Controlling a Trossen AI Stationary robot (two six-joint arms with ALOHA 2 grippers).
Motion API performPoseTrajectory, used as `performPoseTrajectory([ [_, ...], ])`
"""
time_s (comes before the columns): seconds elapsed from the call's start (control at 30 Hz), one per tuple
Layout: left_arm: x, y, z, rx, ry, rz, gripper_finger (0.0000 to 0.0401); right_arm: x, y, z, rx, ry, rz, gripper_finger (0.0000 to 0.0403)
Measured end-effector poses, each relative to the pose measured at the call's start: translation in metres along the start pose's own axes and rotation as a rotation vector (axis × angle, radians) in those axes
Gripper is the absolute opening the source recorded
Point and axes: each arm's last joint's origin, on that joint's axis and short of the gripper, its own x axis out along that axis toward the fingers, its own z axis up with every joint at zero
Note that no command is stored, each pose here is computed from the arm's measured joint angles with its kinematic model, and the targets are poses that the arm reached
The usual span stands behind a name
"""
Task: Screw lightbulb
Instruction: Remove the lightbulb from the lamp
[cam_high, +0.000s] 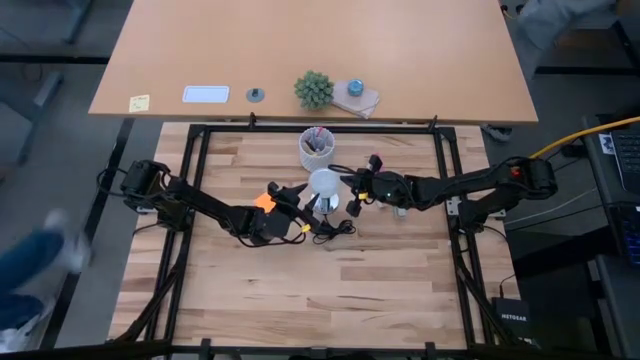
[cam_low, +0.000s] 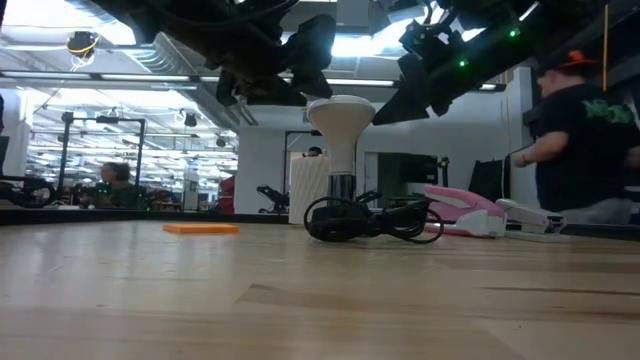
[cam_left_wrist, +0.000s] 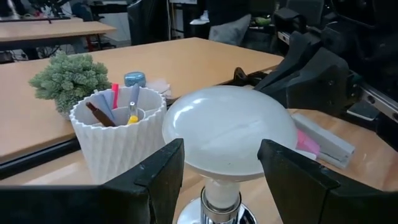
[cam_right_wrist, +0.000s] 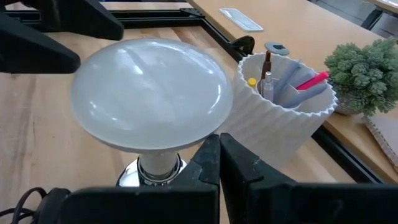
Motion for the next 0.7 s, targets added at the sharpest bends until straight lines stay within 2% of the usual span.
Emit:
performPoseTrajectory([
  [0.33,-0.007,-0.007,0.015,0.023,-0.097,-0.025,0.0205,-0.018,-0.007,0.009,-0.003,0.002,-0.001,0.0003],
  [0.5,-0.007,-0.005,0.022,0.077,-0.142,0.065,0.0205,-0.036,-0.001,0.019,0.026,-0.051,0.077,0.0003],
  [0.7,0.002,0.002,0.024,0.138,-0.141,0.169,0.0205,-0.046,0.016,0.02,0.006,-0.066,0.17,0.0003],
])
